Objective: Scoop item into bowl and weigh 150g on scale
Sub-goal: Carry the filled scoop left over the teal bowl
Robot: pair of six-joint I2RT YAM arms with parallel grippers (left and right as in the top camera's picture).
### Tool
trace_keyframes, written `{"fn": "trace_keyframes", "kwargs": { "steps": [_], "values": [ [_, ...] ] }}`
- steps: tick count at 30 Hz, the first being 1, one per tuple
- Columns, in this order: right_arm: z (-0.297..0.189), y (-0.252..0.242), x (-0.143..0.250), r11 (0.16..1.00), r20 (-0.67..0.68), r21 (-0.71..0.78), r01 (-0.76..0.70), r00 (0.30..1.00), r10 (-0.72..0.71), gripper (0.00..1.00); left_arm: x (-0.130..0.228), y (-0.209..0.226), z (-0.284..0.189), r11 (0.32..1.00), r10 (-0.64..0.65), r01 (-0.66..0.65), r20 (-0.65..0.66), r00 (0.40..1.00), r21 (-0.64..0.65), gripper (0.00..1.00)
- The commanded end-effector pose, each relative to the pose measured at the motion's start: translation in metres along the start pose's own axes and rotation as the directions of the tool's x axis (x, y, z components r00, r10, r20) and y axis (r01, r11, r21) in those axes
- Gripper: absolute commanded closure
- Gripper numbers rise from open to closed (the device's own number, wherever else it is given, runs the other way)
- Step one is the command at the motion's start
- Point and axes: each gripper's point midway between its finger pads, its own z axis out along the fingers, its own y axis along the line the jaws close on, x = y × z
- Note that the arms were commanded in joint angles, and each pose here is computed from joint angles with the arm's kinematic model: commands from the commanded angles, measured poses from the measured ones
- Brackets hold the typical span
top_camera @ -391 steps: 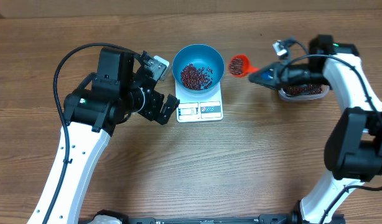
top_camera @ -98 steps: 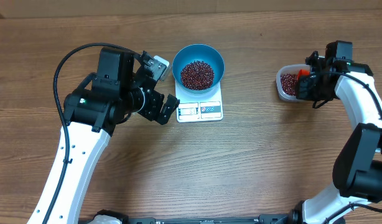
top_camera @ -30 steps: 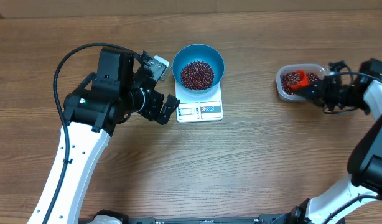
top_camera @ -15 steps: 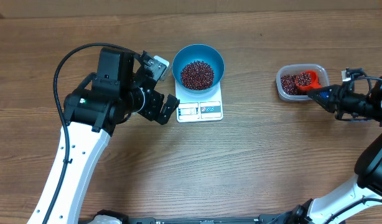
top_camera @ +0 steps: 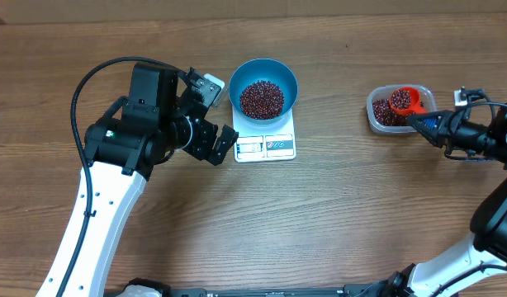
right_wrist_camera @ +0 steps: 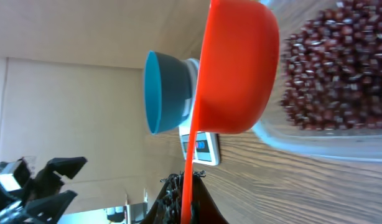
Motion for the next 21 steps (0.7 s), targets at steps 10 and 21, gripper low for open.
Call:
{"fn": "trace_keyframes", "kwargs": {
  "steps": [10, 21],
  "values": [
    [0.058, 0.081, 0.032, 0.972, -0.131, -0.177, 0.154, 0.975, -0.179, 0.96, -0.005, 0.000, -0.001, 1.000, 0.016, -0.017, 0.010, 1.000, 0.004, 0.00],
    [0.132, 0.121, 0.063, 0.956, -0.296, -0.247, 0.161, 0.927, -0.232, 0.96, -0.005, 0.000, -0.001, 1.000, 0.017, -0.017, 0.010, 1.000, 0.004, 0.00]
  ]
}}
